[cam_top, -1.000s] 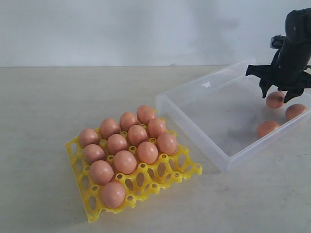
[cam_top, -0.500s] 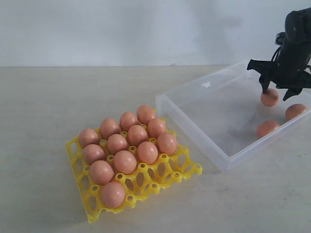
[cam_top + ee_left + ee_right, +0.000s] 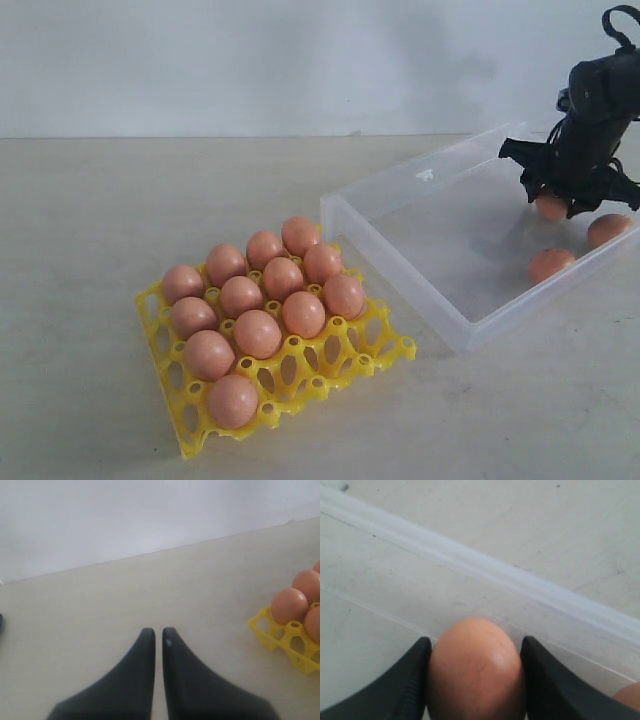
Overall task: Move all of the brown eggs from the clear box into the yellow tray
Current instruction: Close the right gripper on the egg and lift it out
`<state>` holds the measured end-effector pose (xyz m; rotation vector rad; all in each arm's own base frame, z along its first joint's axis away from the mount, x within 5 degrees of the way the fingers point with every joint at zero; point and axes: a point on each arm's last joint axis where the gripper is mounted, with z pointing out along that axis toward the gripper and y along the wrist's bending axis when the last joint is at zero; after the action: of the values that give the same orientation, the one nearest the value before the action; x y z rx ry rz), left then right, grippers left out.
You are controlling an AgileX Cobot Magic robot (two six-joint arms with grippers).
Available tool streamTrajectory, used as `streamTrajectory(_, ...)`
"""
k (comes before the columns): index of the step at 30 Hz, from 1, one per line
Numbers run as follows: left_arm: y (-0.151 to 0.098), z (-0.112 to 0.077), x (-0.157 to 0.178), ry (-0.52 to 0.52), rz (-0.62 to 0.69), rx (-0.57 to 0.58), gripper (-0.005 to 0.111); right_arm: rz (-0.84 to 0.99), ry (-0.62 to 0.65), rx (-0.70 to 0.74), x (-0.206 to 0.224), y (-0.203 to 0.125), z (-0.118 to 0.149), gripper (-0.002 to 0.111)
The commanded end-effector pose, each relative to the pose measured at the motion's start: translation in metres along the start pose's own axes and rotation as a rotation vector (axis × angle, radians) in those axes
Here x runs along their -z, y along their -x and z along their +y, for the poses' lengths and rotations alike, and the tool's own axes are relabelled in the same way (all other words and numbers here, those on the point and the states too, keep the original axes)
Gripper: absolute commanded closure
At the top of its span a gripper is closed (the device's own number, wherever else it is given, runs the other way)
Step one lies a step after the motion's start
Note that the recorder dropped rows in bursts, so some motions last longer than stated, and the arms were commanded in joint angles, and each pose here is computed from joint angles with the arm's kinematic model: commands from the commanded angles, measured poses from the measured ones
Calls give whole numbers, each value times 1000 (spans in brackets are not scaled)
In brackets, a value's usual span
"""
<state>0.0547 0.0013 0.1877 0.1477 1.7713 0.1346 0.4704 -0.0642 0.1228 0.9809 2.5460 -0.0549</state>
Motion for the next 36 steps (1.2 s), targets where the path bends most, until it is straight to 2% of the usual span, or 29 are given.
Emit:
streamTrajectory(1, -1, -1, 0, -8, -2, 3, 103, 32, -20, 99, -7, -5, -3, 95)
streamTrajectory(2, -1, -1, 0, -8, -2, 3, 103, 48, -33, 124, -7, -6, -4, 108)
streamTrajectory(8, -1, -1, 0, -8, -2, 3, 103, 45, -31, 252, 10, -2, -4, 108)
streamTrajectory(14, -1, -1, 0, -8, -2, 3, 103, -65, 22, 378, 60, 17, 0, 108)
streamTrajectory(17, -1, -1, 0, -8, -2, 3, 103, -116, 63, 353, 89, 24, 1, 108)
streamTrajectory(20, -1, -1, 0, -8, -2, 3, 103, -102, 173, 266, 116, 23, 7, 108)
streamTrajectory(22, -1, -1, 0, -8, -2, 3, 103, -77, 269, 263, 130, 18, 14, 108)
streamTrajectory(24, -1, -1, 0, -8, -2, 3, 103, -83, 355, 323, 144, 10, 21, 108)
streamTrajectory(28, -1, -1, 0, -8, -2, 3, 103, -159, 411, 348, 165, -4, 18, 108)
streamTrajectory(33, -1, -1, 0, -8, -2, 3, 103, -353, 464, 329, 190, -39, -2, 108)
streamTrajectory(36, -1, -1, 0, -8, -2, 3, 103, -481, 476, 406, 201, -71, -20, 108)
